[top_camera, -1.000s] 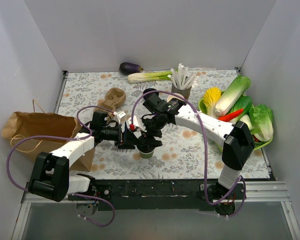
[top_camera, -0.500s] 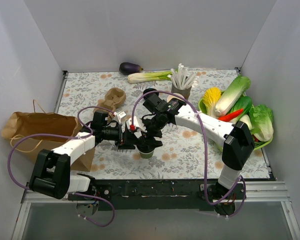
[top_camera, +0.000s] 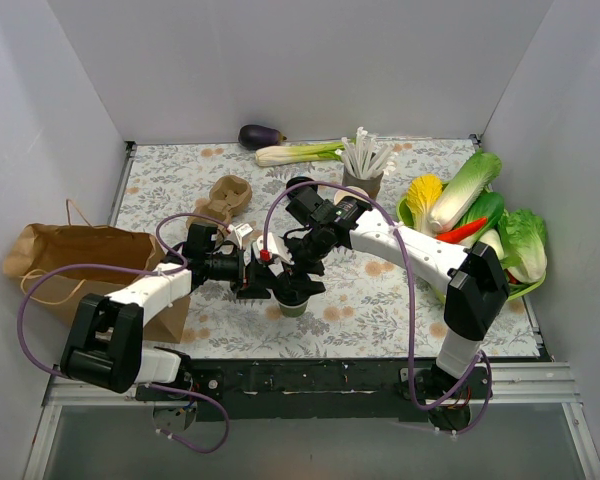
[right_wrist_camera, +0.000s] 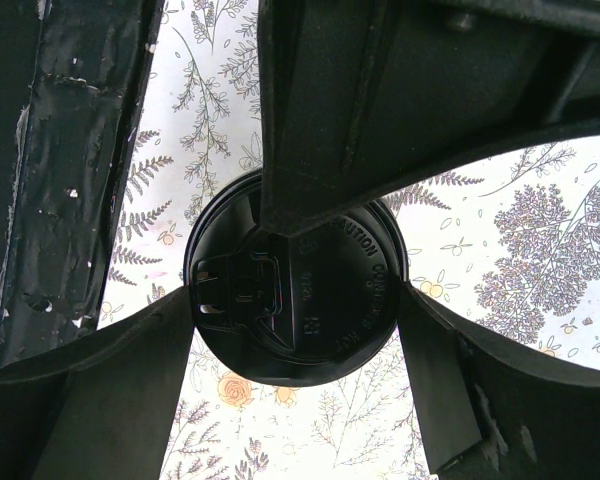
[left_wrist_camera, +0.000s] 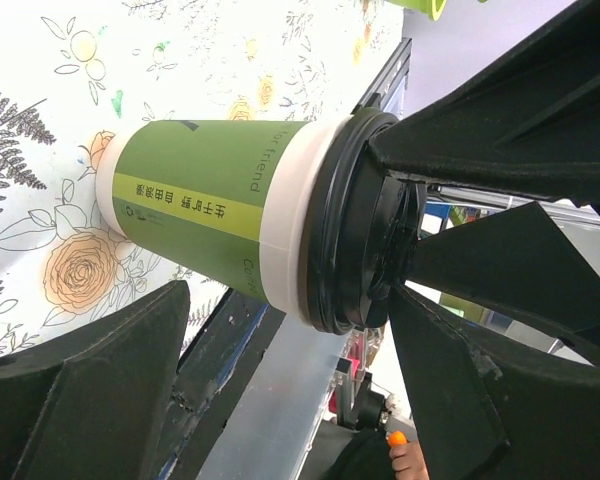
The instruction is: Pack the takeout coffee
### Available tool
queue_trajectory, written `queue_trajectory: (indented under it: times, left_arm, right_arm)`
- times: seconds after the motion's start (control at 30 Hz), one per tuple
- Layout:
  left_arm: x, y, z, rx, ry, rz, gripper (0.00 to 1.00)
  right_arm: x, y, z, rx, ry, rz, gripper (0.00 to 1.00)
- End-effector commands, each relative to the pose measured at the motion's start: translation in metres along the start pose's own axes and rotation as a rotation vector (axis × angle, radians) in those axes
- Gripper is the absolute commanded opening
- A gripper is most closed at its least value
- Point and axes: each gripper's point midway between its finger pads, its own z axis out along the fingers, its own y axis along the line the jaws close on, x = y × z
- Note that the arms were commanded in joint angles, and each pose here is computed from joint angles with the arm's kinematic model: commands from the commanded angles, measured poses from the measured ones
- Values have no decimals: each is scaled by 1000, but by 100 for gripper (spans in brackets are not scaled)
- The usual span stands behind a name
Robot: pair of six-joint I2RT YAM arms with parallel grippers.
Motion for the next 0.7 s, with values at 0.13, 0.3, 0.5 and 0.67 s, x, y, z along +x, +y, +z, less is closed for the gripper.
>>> queue_trajectory:
  times: [0.13, 0.3, 0.5, 0.67]
  left_arm:
    - [0, 5, 3, -7, -5, 4, 80]
    - [2, 6, 3, -8, -6, 1, 80]
    - [2, 8, 4, -12, -7, -1, 80]
    - [2, 8, 4, -12, -5, -2, 80]
  right_arm:
    - [-7, 8, 0, -24, -18, -36, 86]
    - [-6, 9, 1, -17, -12, -39, 93]
    - [-5, 7, 0, 0, -5, -36, 97]
    - [-7, 3, -4, 25, -3, -37, 97]
